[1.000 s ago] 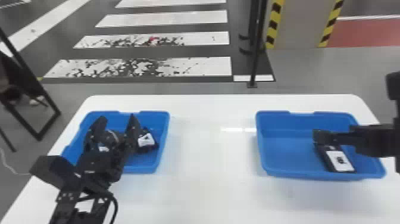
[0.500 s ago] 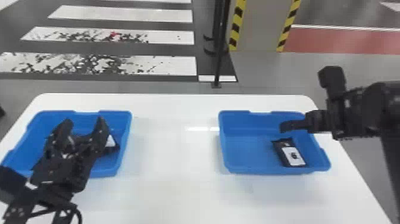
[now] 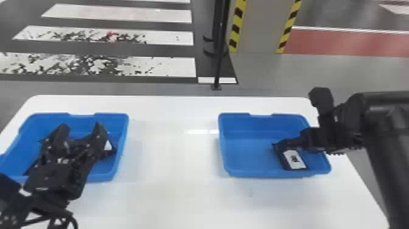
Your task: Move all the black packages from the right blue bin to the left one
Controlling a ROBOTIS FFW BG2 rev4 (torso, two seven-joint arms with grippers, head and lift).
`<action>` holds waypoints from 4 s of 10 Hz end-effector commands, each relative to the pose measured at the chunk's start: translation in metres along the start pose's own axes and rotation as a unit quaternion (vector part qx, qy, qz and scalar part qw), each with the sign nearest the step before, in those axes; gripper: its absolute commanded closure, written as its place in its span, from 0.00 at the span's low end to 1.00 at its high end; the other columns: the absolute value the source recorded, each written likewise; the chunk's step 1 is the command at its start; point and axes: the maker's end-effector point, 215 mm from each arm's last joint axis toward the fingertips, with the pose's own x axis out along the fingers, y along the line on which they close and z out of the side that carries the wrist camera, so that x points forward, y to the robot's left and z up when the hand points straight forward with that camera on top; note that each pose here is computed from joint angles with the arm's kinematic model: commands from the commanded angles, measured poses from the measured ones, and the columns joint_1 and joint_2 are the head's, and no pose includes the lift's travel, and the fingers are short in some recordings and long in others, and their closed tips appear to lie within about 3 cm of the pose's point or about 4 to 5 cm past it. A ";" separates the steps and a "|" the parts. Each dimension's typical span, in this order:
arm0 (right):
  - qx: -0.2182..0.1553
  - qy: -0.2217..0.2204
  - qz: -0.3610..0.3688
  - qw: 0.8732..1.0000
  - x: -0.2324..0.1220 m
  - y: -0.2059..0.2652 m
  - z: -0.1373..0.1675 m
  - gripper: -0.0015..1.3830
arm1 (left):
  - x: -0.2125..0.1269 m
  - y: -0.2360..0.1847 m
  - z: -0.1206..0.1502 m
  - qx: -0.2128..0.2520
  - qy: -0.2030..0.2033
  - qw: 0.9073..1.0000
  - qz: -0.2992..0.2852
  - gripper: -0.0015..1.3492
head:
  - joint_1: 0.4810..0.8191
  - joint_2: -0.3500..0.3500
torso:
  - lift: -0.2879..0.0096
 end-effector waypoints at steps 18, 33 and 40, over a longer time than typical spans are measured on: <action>-0.048 -0.003 0.002 0.999 0.004 0.035 -0.028 0.76 | -0.003 0.015 -0.002 0.007 0.001 1.000 0.013 0.29 | 0.63 0.41 | 0.50; -0.190 -0.342 0.448 0.804 -0.128 0.362 0.059 0.76 | 0.011 -0.070 0.053 -0.082 -0.095 0.990 -0.058 0.29 | 0.57 0.82 | 0.50; -0.214 -0.296 0.497 0.787 -0.130 0.418 0.025 0.76 | 0.019 -0.111 0.026 -0.069 -0.048 0.991 -0.100 0.29 | 0.63 0.85 | 0.50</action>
